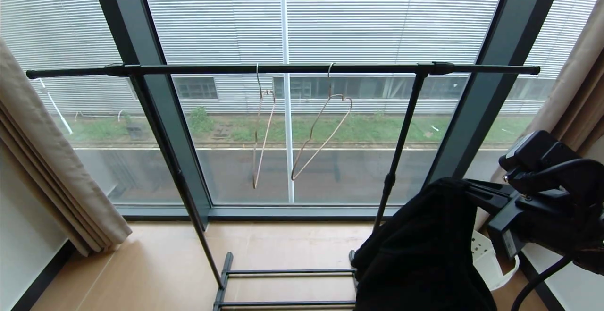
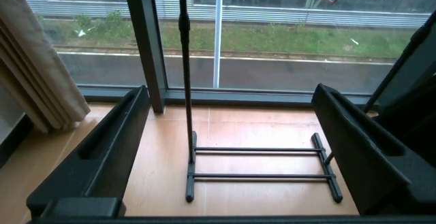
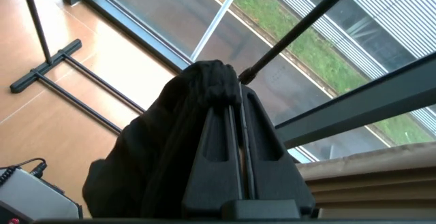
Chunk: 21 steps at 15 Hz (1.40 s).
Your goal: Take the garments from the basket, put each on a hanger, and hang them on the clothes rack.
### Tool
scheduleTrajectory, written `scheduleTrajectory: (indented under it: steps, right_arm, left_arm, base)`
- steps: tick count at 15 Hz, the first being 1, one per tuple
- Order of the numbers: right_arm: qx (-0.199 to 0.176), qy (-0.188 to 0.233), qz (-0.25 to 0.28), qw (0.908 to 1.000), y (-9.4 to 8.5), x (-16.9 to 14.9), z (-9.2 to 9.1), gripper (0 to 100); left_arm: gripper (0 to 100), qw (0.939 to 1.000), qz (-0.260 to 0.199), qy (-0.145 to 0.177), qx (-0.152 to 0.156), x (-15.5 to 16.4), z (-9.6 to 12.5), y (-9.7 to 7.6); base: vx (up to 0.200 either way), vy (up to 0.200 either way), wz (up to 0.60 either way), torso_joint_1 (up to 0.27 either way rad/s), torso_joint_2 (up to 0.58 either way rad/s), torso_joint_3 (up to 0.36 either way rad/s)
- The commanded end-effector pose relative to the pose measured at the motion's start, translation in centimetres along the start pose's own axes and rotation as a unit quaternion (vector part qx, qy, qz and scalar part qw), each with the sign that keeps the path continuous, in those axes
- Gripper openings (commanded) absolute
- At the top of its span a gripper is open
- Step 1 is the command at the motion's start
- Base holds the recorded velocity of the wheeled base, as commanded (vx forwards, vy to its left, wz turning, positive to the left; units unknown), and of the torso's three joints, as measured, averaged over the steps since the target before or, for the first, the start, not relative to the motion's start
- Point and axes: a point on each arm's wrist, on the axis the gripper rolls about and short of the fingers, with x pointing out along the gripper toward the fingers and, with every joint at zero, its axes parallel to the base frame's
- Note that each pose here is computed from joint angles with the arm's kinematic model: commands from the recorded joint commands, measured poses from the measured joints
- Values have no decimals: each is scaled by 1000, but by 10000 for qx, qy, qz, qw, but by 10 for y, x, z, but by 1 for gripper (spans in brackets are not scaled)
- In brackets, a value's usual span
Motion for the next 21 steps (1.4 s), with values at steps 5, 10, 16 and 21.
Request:
scheduleTrajectory:
  steps: [5, 10, 16, 21]
  right_arm:
    - [-17, 28, 15, 10000, 1, 1, -1, 0]
    - [-385, 170, 59, 9991, 4, -2, -12, 0]
    - [-487, 261, 263, 9981, 16, 3, -10, 0]
    - [1127, 989, 795, 9855, 18, 5, 60, 0]
  left_arm:
    - [100, 10000, 2, 5, -2, 0, 0, 0]
    - [100, 10000, 18, 12, -2, 0, 0, 0]
    - [100, 9962, -60, 831, 259, 9, 4, 0]
    - [100, 9620, -1151, 2328, -848, 80, 86, -9]
  base:
    - [-80, 0, 0, 0, 1, 3]
    - [0, 0, 0, 0, 0, 0]
    - [0, 0, 0, 0, 0, 0]
    - [0, 0, 0, 0, 0, 0]
